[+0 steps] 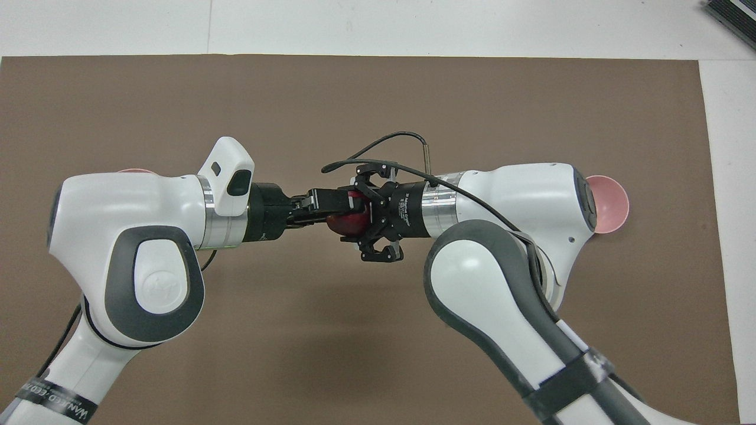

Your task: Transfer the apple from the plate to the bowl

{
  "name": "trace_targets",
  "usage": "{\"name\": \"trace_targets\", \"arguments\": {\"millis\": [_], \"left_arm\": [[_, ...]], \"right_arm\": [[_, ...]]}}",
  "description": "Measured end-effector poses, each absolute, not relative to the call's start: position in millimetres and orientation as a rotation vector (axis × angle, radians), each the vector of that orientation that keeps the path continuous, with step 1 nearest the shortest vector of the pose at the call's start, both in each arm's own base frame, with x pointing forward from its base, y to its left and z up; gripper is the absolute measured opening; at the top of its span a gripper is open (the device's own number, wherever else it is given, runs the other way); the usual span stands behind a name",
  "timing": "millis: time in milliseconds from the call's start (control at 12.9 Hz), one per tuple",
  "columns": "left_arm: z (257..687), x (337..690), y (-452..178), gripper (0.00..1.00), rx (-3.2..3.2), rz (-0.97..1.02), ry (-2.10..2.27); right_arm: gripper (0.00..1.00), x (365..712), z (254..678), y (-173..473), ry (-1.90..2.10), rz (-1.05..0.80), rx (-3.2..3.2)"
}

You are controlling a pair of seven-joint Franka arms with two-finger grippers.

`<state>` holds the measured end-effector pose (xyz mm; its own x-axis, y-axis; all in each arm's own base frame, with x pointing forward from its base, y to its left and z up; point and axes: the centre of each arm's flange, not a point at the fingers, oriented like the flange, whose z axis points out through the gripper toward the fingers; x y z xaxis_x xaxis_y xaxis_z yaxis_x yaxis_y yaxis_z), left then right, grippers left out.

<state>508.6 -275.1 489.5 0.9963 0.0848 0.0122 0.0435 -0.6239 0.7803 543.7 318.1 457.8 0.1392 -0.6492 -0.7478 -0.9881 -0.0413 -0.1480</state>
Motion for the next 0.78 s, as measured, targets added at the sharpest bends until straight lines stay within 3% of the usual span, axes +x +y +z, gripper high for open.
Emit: {"name": "trace_targets", "arguments": {"millis": [466, 621, 776], "left_arm": [[490.6, 509.1, -274.9, 0.74, 2.244, 0.061, 0.088], [493.6, 509.9, -272.9, 0.78, 2.241, 0.065, 0.092], [499.2, 509.7, -271.3, 0.98, 2.238, 0.073, 0.094]], "right_arm": [[0.78, 544.1, 458.8, 318.1, 1.578, 0.658, -1.762], [0.78, 545.4, 457.6, 316.3, 1.582, 0.657, -1.760], [0.78, 546.4, 453.5, 315.7, 1.589, 0.660, -1.760]]}}
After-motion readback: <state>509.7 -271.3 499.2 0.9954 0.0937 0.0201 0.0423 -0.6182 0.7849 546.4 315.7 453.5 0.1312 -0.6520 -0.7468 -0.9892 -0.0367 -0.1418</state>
